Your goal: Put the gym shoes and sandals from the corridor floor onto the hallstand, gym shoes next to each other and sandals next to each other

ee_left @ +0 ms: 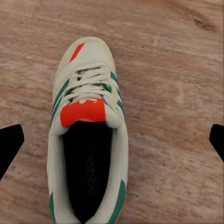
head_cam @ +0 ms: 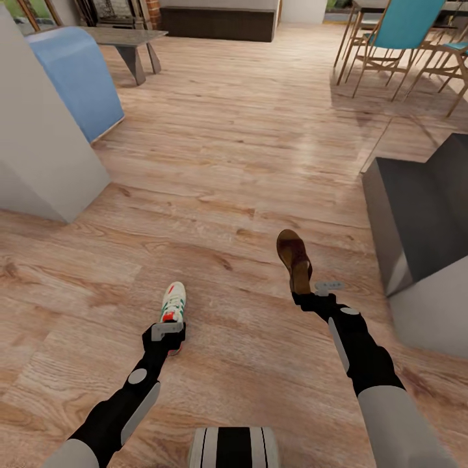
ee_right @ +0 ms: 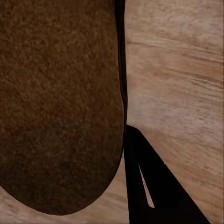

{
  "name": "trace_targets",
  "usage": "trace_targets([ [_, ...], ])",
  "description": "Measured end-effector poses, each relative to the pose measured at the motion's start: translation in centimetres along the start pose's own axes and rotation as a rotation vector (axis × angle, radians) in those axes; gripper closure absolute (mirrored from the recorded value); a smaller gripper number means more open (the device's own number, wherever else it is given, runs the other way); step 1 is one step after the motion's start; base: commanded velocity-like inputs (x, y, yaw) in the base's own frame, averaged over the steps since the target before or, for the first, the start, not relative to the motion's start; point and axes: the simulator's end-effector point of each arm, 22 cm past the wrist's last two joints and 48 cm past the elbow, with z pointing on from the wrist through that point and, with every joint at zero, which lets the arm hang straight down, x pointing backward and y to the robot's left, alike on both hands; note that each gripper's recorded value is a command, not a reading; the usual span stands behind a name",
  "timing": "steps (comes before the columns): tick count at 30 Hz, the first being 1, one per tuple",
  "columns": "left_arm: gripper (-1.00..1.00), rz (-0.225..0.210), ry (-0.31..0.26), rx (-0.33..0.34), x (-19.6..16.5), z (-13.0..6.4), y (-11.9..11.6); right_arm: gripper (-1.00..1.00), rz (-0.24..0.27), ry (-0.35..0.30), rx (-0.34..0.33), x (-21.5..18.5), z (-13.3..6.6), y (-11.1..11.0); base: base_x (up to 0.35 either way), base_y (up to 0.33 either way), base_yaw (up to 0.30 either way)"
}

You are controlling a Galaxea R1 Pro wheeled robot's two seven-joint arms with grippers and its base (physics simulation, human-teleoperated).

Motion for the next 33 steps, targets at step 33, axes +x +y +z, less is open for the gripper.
trace_targets([
  [33,-1.0,-0.018,0.037,-0.018,5.5,1.3,1.0,1.0,0.007,0.112,0.0,6.9,3.4,-0.3,0.0,0.0,0.004],
])
